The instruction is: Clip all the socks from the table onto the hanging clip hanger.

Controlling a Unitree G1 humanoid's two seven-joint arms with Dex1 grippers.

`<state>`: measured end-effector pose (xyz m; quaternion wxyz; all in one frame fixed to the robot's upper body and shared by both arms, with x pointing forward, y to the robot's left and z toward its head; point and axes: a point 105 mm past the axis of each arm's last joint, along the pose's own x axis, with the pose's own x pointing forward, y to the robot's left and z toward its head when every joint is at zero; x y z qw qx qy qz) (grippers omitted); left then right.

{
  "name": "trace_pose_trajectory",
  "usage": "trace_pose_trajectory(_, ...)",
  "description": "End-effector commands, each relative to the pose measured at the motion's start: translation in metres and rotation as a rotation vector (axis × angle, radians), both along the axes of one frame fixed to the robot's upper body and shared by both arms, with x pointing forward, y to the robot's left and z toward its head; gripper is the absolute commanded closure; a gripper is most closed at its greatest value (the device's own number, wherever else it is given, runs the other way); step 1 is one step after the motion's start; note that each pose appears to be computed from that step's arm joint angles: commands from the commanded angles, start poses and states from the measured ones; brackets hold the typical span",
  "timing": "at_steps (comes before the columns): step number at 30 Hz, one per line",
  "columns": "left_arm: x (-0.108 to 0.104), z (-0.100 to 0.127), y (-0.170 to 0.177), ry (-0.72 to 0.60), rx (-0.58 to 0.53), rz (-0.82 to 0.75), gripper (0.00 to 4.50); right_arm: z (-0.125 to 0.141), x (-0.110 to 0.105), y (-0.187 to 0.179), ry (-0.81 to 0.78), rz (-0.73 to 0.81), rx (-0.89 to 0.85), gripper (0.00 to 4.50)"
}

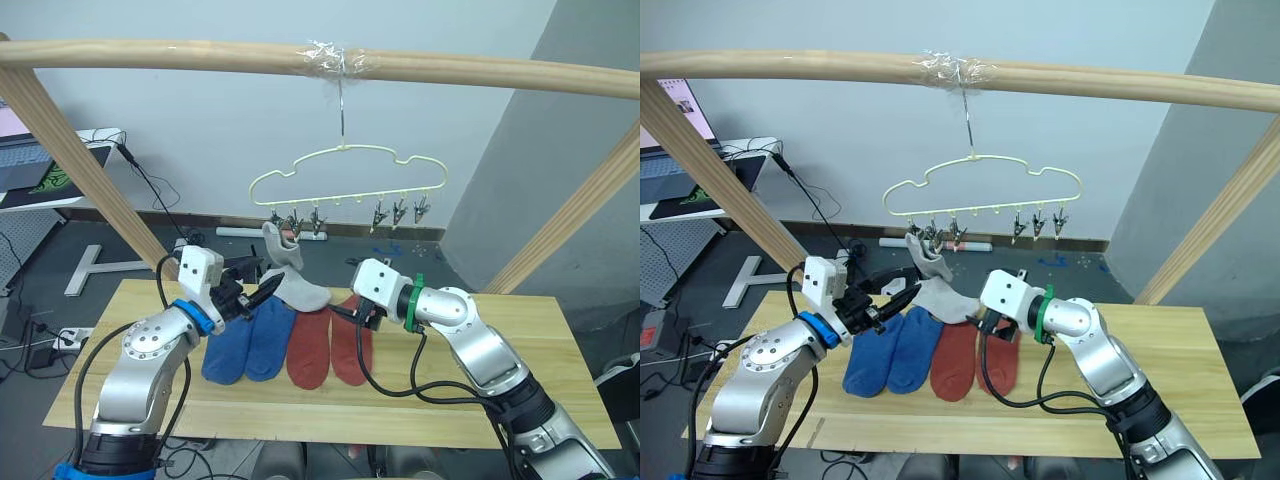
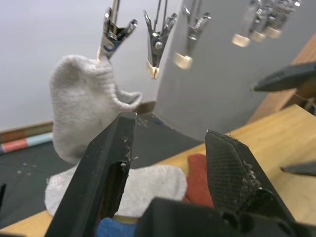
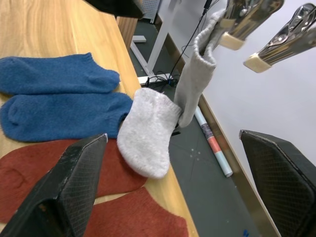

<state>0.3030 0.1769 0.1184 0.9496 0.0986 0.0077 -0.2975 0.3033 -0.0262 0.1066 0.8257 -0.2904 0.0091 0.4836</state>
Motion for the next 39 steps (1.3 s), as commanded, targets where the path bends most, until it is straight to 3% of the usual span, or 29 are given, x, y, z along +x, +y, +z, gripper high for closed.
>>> trace_pose_trajectory(1, -0.001, 0.005, 0.004, -0.046, 0.018, 0.004, 1.93, 0.01, 0.001, 0.004, -0.019, -0.011, 0.039, 0.02)
trace_pose_trajectory(6, -0.008, 0.001, 0.006, -0.042, 0.059, -0.064, 1.93, -0.013, 0.007, 0.019, 0.031, -0.023, -0.022, 0.02)
trace_pose_trajectory(15, -0.017, 0.002, 0.014, -0.019, 0.124, -0.139, 1.93, -0.043, 0.028, 0.049, -0.015, 0.051, -0.177, 0.02)
trace_pose_trajectory(20, -0.033, 0.01, 0.01, 0.012, 0.136, -0.24, 1.93, -0.062, 0.048, 0.061, -0.07, 0.066, -0.288, 0.02)
trace_pose_trajectory(24, -0.05, -0.001, 0.022, 0.105, 0.257, -0.323, 1.93, -0.071, 0.056, 0.064, -0.087, 0.082, -0.343, 0.02)
trace_pose_trajectory(30, -0.053, -0.009, 0.039, 0.113, 0.361, -0.351, 1.93, -0.078, 0.059, 0.065, -0.083, 0.101, -0.366, 0.02)
trace_pose_trajectory(34, -0.046, -0.013, 0.041, 0.099, 0.352, -0.334, 1.93, -0.08, 0.06, 0.066, -0.079, 0.095, -0.368, 0.93)
trace_pose_trajectory(39, -0.045, -0.02, 0.035, 0.109, 0.37, -0.361, 1.93, -0.08, 0.059, 0.071, -0.087, 0.113, -0.371, 2.68)
